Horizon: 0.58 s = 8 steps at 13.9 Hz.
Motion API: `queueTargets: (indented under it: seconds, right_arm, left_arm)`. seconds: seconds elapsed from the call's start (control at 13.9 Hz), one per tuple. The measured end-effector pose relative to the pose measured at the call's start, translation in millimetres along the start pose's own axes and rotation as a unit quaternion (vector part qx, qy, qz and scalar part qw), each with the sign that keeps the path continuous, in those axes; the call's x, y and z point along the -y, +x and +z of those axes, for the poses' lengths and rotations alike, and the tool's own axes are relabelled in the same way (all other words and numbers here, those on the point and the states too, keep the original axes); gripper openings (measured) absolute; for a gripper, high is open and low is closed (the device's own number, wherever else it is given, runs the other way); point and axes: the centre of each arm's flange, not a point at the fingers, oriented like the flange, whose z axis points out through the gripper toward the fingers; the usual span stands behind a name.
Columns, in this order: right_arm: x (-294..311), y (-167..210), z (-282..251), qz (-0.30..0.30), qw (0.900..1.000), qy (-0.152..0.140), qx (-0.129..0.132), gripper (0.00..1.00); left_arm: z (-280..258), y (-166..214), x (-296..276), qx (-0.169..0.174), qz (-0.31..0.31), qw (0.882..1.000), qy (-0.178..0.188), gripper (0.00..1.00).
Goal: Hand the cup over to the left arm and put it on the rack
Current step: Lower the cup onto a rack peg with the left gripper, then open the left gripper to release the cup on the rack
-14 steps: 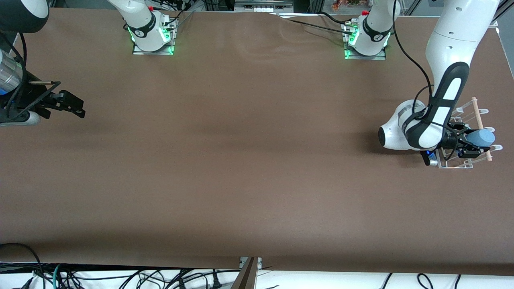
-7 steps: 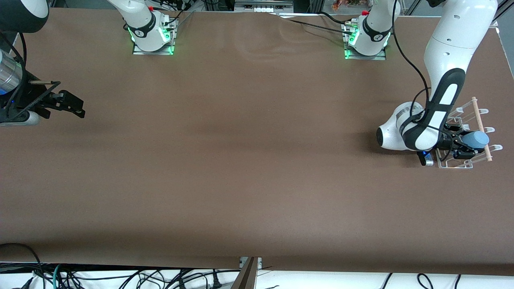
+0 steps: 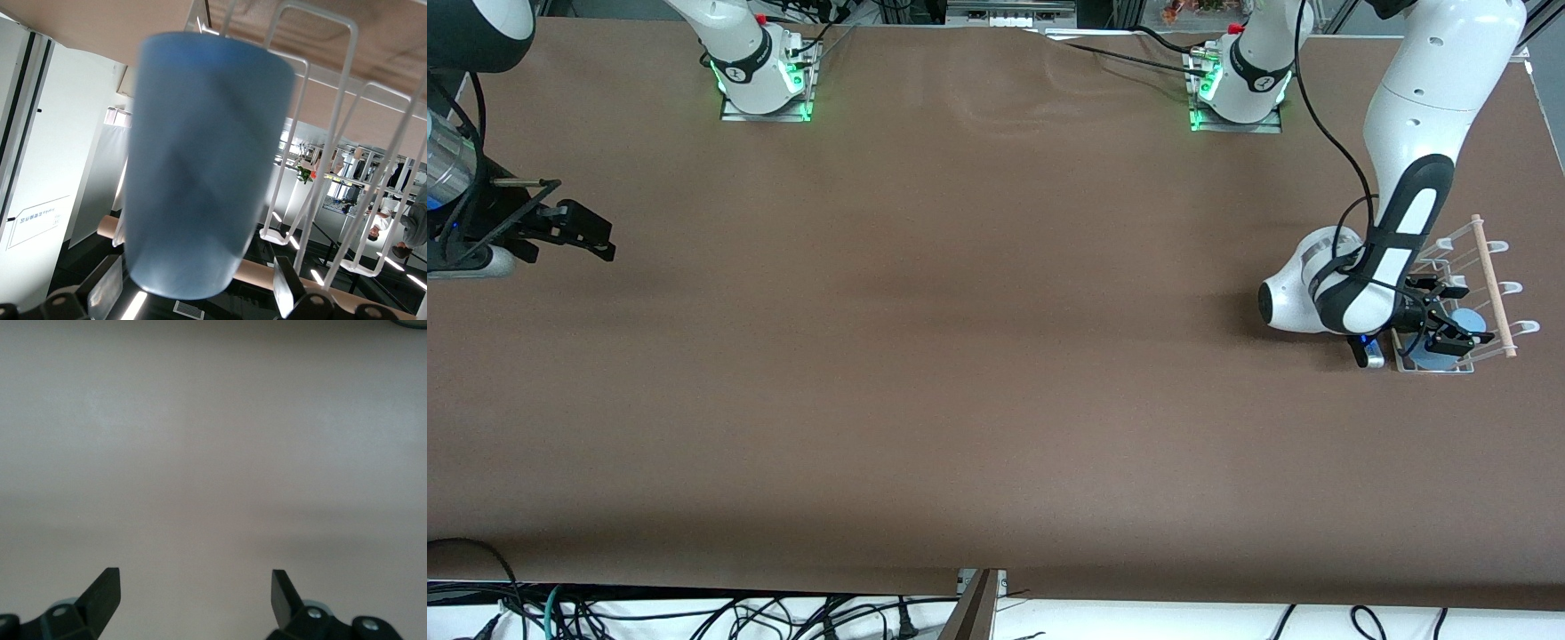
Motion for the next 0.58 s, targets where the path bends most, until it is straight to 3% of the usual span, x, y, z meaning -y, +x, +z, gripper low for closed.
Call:
queueTargets:
  seconds: [0.29,0.58]
  right_arm:
    - [0,0,-2,-0.001,1.0,0.0,-0.002,1.0]
    - [0,0,-2,-0.001,1.0,0.0,-0.002,1.0]
  left_arm:
    - [-1,-5,6,-0.001,-0.011,1.0,-0.001,1.0]
    - [-15,-37,30,-0.019,-0.059,0.996,-0.059,1.0]
